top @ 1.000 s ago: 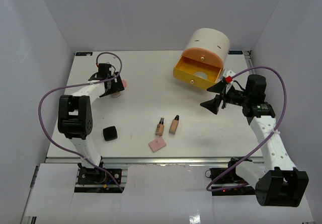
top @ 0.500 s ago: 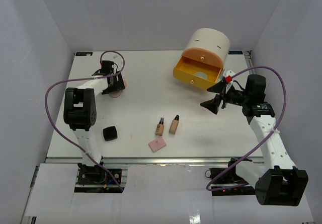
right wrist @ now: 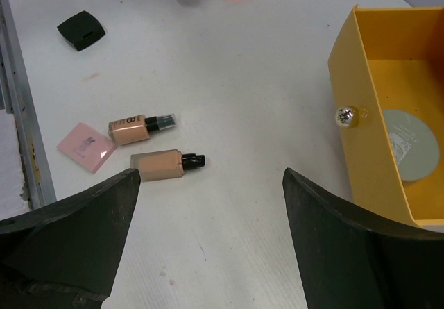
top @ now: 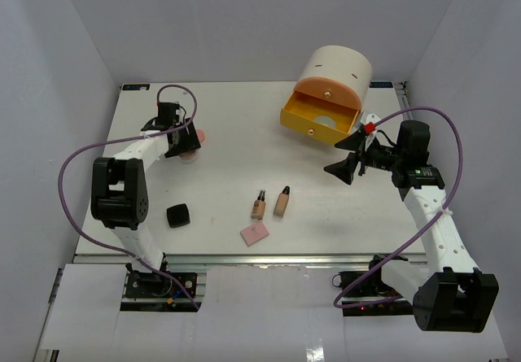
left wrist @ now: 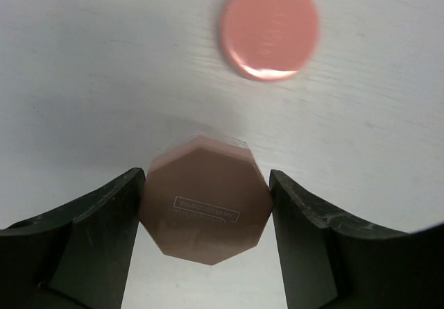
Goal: Organize the makeup
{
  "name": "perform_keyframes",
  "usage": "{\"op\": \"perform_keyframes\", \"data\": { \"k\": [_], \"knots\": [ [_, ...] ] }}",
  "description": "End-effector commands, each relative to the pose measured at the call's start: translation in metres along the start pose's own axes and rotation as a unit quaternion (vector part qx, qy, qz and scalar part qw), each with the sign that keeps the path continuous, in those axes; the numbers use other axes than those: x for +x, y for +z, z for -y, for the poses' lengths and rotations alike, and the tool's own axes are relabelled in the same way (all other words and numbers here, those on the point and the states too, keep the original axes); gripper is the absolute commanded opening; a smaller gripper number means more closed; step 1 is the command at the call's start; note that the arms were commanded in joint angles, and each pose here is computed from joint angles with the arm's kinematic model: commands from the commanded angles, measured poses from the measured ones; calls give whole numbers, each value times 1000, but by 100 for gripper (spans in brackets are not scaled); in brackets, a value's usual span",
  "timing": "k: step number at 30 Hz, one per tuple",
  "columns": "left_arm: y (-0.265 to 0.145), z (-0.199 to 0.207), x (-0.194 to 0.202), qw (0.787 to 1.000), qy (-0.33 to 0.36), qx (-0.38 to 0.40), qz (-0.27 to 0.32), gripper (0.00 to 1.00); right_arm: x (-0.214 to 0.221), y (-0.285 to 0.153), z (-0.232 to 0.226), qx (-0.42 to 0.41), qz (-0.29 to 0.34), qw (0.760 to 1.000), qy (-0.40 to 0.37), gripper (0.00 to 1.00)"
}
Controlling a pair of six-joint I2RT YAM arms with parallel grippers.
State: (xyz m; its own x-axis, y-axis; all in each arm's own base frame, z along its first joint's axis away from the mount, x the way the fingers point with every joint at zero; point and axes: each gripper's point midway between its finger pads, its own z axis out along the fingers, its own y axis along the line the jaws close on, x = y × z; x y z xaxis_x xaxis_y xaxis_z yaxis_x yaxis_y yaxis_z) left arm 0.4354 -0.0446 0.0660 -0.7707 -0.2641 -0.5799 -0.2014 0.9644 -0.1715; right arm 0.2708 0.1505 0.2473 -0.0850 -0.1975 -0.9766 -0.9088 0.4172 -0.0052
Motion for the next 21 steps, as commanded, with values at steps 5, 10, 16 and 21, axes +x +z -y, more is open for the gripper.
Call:
{"op": "perform_keyframes", "data": {
  "k": [5,10,16,21],
  "knots": [
    [-120,199,-16,952,74,285,80,11,-9,-2,1,3,13,999,-29,90],
    [-160,294,-23,916,112,372,104,10,-7,-7,10,21,12,999,-27,90],
    [-178,374,-30,890,132,419,124,10,-6,-9,13,27,12,999,-27,90],
    [-173,409,-43,885,134,421,149,13,-5,-9,15,30,11,999,-26,90]
  ]
}}
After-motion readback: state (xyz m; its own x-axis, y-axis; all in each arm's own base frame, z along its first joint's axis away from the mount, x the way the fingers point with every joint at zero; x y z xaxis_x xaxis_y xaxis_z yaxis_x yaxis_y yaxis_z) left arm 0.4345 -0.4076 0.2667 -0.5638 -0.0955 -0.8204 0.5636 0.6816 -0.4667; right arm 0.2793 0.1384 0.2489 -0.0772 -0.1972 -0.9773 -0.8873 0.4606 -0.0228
